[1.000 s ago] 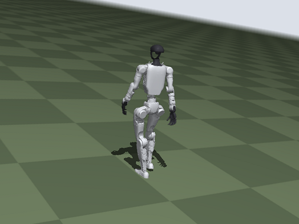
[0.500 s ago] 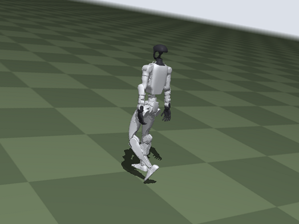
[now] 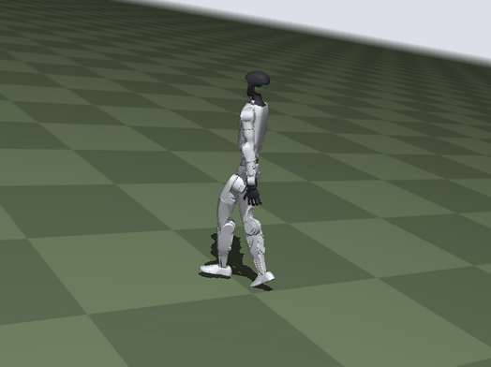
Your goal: Walk run
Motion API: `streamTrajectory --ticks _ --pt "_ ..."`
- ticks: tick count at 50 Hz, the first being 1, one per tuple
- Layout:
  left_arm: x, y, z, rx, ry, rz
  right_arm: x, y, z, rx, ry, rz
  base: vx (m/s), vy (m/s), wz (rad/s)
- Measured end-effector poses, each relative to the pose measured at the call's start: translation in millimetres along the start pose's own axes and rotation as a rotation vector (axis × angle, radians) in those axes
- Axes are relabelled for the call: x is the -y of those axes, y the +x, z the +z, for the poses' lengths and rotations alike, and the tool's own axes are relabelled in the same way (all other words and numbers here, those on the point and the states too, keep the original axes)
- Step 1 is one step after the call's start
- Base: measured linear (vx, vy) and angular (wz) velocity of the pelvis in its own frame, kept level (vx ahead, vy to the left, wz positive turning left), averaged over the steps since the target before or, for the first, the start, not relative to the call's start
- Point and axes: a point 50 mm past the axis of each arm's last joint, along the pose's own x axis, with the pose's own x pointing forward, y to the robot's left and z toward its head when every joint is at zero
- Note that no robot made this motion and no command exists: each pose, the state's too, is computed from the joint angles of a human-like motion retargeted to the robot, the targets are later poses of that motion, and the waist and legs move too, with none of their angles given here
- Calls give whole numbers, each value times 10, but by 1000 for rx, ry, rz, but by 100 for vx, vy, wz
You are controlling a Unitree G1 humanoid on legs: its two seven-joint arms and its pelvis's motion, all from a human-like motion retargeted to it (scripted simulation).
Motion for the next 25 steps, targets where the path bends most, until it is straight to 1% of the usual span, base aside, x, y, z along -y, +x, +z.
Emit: streamTrajectory --ticks 4,8,14,17,21,25 --pt "-41 -6 384 128 49 21 -139 -26 -320 -73 -24 52 63 19 148" --pt "-89 -93 993 315 168 40 -249 -75 -626 -176 -8 70 46 23 195" --pt "-105 -482 1947 684 369 72 -458 -191 -1038 -284 66 143 45 16 286" --pt "-89 -718 2310 820 462 87 -565 -245 -1177 -325 94 173 41 3 318" --pt "-95 -893 2535 898 527 123 -642 -293 -1271 -363 101 208 44 3 252" --pt "-168 -833 2450 870 474 148 -565 -279 -1246 -365 48 213 57 -2 152"
